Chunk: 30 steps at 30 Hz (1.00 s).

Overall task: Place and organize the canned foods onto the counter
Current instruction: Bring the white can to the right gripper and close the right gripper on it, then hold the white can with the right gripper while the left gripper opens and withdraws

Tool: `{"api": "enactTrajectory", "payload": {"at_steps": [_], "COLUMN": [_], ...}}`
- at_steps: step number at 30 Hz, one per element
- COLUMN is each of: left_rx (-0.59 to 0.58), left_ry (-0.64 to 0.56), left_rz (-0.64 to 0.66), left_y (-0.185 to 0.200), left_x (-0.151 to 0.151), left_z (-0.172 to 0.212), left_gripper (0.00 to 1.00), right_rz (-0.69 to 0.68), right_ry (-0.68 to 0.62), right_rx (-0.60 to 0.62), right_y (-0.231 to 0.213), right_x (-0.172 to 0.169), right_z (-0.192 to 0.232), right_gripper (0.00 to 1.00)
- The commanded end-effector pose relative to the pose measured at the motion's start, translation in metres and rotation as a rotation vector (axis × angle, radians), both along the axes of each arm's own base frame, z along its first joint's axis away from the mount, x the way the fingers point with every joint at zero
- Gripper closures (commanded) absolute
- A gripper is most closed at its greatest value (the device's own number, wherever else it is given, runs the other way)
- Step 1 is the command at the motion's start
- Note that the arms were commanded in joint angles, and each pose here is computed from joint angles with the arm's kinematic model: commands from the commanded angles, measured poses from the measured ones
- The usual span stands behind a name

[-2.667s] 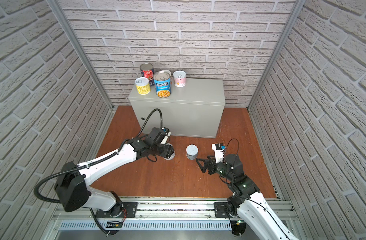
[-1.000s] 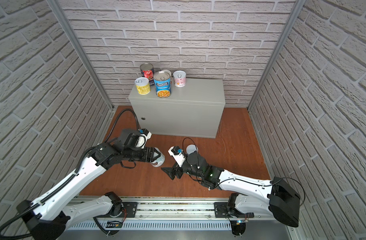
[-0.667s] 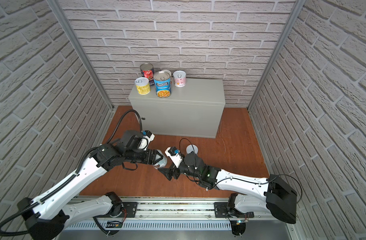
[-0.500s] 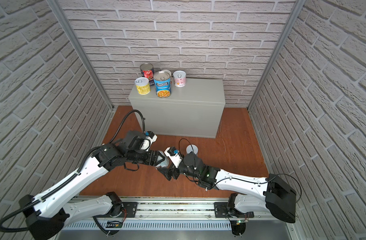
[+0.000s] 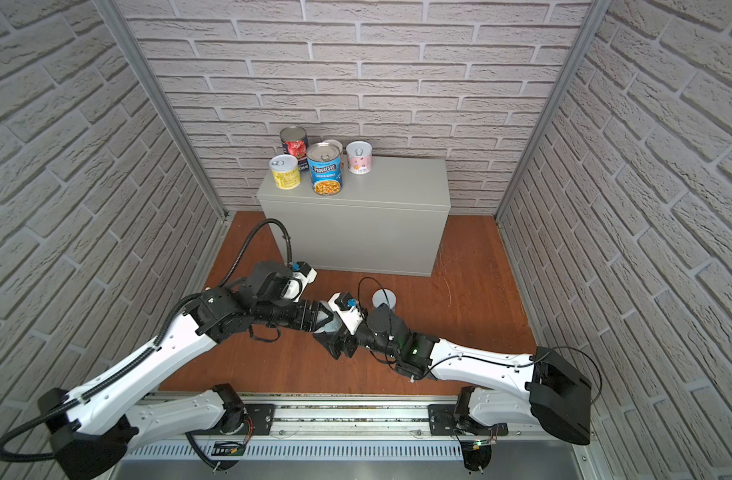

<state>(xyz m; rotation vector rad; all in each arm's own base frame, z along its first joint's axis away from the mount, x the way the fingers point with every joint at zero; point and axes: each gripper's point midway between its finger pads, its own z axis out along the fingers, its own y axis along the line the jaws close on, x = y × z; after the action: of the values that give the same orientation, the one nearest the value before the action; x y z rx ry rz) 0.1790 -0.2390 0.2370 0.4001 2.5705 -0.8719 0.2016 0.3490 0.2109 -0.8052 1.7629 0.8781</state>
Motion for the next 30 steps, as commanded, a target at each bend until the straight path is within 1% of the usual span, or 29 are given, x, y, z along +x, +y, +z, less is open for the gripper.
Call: {"api": "enactTrajectory", "payload": {"at_steps": [1,5,12,18,22,26,28,30], "left_rx": [-0.139,-0.148,-0.136,-0.135,-0.124,-0.121,-0.121,-0.122], "left_ry": [-0.068,-0.062,-0.041,-0.043,-0.057,-0.064,-0.063,-0.062], "left_rz": [-0.030,-0.036,-0.043,-0.044,-0.040,-0.034,-0.032,-0.027], "left_y": [-0.019,-0.021,-0.022,-0.023,-0.020,-0.019,-0.019,-0.019], "left_x": [0.005,0.003,0.003,0.004,0.005,0.006,0.006,0.007], "left_z": [0.031,0.032,0.024,0.023,0.027,0.027,0.026,0.026], "left_gripper": [0.56,0.56,0.55,0.55,0.55,0.54,0.52,0.43], "right_rz": [-0.010,-0.023,-0.044,-0.045,-0.046,-0.052,-0.055,-0.067], "right_ry": [-0.050,-0.049,-0.064,-0.064,-0.058,-0.057,-0.057,-0.055], "right_rx": [0.066,0.068,0.117,0.117,0.110,0.111,0.118,0.122], "right_y": [0.007,0.007,0.003,0.004,0.005,0.004,0.004,0.002], "right_x": [0.004,0.007,0.007,0.008,0.009,0.010,0.010,0.011], "right_z": [0.023,0.023,0.032,0.033,0.030,0.030,0.032,0.033], "right_gripper": [0.10,0.10,0.11,0.19,0.21,0.26,0.28,0.31]}}
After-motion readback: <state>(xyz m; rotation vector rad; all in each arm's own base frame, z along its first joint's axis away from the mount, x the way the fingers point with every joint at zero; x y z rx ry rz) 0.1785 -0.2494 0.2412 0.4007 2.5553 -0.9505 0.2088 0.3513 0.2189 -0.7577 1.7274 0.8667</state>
